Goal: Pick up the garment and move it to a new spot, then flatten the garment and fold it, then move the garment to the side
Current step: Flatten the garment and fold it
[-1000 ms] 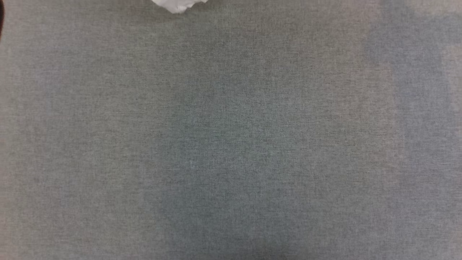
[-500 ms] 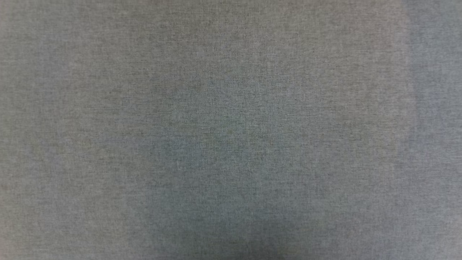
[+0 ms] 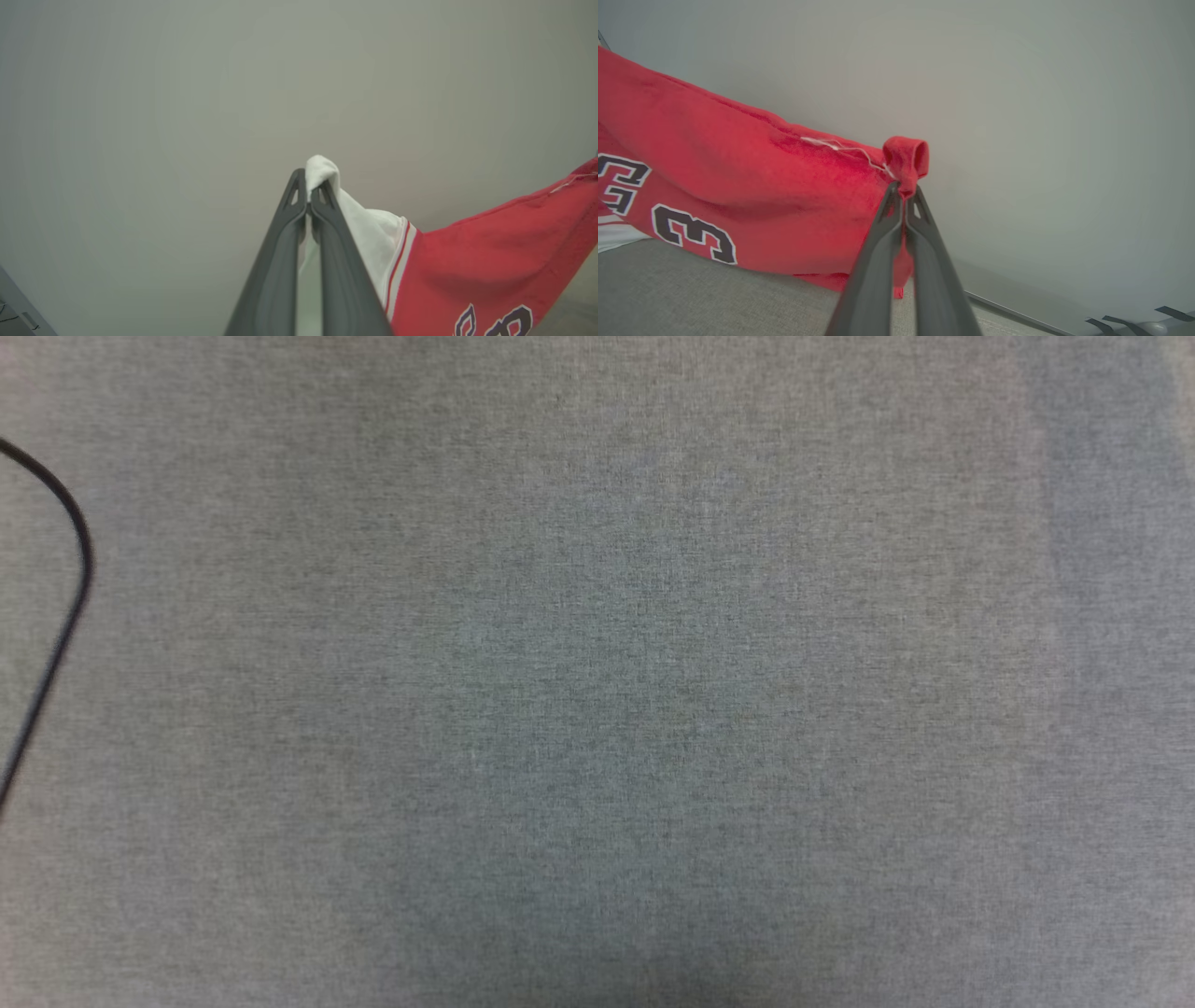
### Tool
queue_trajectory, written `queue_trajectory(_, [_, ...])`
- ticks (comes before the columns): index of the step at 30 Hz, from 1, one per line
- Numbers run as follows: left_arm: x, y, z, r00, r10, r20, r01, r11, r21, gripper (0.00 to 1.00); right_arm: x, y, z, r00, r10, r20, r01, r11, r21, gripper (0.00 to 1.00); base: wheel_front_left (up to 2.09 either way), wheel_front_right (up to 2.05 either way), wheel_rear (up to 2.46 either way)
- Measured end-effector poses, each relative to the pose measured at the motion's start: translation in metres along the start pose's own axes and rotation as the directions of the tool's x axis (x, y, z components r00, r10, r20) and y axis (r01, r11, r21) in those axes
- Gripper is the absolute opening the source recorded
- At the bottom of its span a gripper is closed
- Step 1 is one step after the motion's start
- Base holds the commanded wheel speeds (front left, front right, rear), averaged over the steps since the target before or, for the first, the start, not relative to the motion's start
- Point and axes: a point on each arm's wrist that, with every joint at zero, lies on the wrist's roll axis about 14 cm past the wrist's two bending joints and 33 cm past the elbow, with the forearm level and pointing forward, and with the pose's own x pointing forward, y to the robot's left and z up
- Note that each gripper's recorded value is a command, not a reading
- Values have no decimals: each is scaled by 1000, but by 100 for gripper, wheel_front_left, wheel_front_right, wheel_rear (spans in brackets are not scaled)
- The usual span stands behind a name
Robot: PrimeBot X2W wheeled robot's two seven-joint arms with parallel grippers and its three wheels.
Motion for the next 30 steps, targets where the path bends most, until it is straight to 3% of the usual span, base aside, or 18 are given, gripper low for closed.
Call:
queue_trajectory(9, [-60,-25,-38,993,9,-114,-22,993,-113,0,-49,39,-45,991,107,-86,-104,994,41,0,0,0,0])
queue_trajectory(17, [-159,-52,-73,960,40,-278,-102,971,-215,0,-121,70,-83,960,199,-197,-182,978,99,0,0,0,0])
queue_trajectory(26, [-283,-96,-86,899,23,-436,-157,950,-272,0,-204,76,-107,943,198,-267,-149,970,193,0,0,0,0])
queue_trajectory(30, [-327,-120,-82,878,27,-477,-203,925,-322,0,-240,79,-116,941,191,-281,-115,957,265,0,0,0,0])
